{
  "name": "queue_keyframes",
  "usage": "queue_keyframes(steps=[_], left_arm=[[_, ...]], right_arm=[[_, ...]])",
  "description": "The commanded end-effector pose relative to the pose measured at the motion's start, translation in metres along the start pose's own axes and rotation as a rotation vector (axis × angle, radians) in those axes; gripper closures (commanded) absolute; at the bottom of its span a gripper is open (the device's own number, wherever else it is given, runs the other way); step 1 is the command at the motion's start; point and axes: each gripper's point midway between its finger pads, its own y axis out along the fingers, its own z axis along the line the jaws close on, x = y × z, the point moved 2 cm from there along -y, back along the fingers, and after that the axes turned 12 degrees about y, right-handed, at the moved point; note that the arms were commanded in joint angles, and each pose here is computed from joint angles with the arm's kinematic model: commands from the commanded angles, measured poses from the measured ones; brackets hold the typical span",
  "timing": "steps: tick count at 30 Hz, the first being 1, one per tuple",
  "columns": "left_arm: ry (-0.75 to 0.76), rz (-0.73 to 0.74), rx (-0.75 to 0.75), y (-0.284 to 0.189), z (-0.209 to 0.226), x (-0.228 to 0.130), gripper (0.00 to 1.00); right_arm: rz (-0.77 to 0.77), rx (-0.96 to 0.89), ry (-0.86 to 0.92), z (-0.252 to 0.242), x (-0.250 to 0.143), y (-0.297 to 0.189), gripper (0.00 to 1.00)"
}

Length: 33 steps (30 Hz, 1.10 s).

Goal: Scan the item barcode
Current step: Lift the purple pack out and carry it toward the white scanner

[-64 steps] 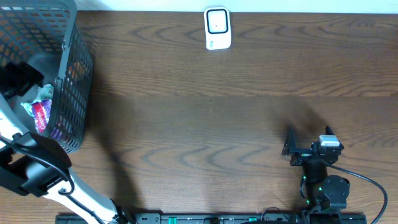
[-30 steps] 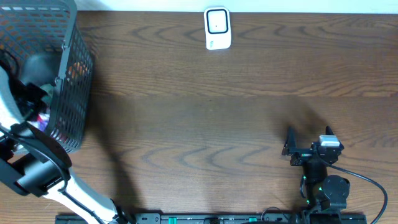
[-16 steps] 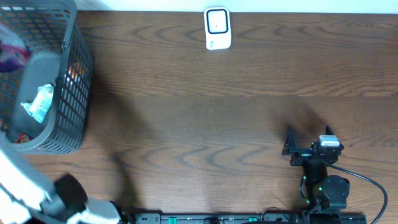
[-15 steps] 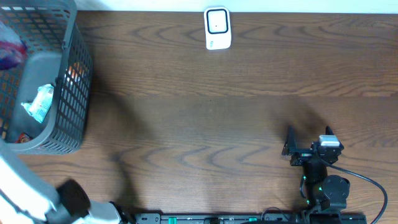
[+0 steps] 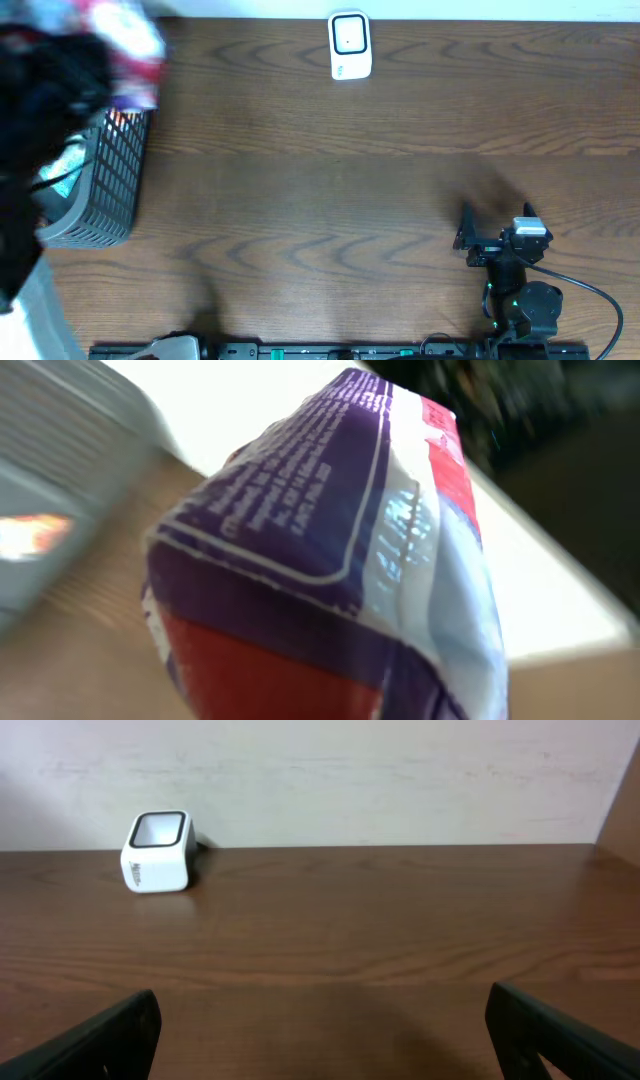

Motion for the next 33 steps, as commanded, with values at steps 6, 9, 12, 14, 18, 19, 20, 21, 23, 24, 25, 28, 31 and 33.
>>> queue_keyframes(steps=[6, 9, 12, 14, 18, 19, 20, 21, 23, 24, 25, 28, 31, 33], left_arm=[[0.111, 0.346, -0.122, 0.084, -0.053, -0.072, 0.92], [0.138, 0.469, -0.126, 0.123, -0.067, -0.102, 0.92], [0.161, 0.574, -0.098, 0.154, -0.071, -0.132, 0.92], [0.180, 0.638, -0.053, 0.173, -0.069, -0.152, 0.92], [0.225, 0.788, 0.035, 0.208, -0.062, -0.201, 0.93], [0.233, 0.829, 0.048, 0.216, -0.062, -0.214, 0.92], [0.241, 0.862, 0.057, 0.222, -0.062, -0.226, 0.92], [0.250, 0.900, 0.068, 0.228, -0.062, -0.239, 0.92], [0.262, 0.966, 0.076, 0.240, -0.064, -0.263, 0.92], [0.256, 0.999, 0.074, 0.245, -0.066, -0.275, 0.92], [0.244, 1.033, 0.070, 0.249, -0.068, -0.287, 0.92], [0.225, 1.125, 0.038, 0.259, -0.076, -0.320, 0.92], [0.216, 1.180, 0.061, 0.267, -0.076, -0.343, 0.92], [0.218, 1.209, 0.079, 0.271, -0.074, -0.356, 0.92]], right_arm=[[0.002, -0.001, 0.014, 0.000, -0.001, 0.000, 0.01], [0.002, -0.001, 0.014, 0.000, -0.001, 0.000, 0.01], [0.002, -0.001, 0.014, 0.000, -0.001, 0.000, 0.01], [0.002, -0.001, 0.014, 0.000, -0.001, 0.000, 0.01], [0.002, -0.001, 0.014, 0.000, -0.001, 0.000, 0.01], [0.002, -0.001, 0.014, 0.000, -0.001, 0.000, 0.01], [0.002, -0.001, 0.014, 0.000, -0.001, 0.000, 0.01], [0.002, -0.001, 0.014, 0.000, -0.001, 0.000, 0.01], [0.002, -0.001, 0.014, 0.000, -0.001, 0.000, 0.01], [0.002, -0.001, 0.014, 0.000, -0.001, 0.000, 0.01], [0.002, -0.001, 0.014, 0.000, -0.001, 0.000, 0.01], [0.002, -0.001, 0.014, 0.000, -0.001, 0.000, 0.01], [0.002, -0.001, 0.014, 0.000, -0.001, 0.000, 0.01], [0.002, -0.001, 0.014, 0.000, -0.001, 0.000, 0.01]])
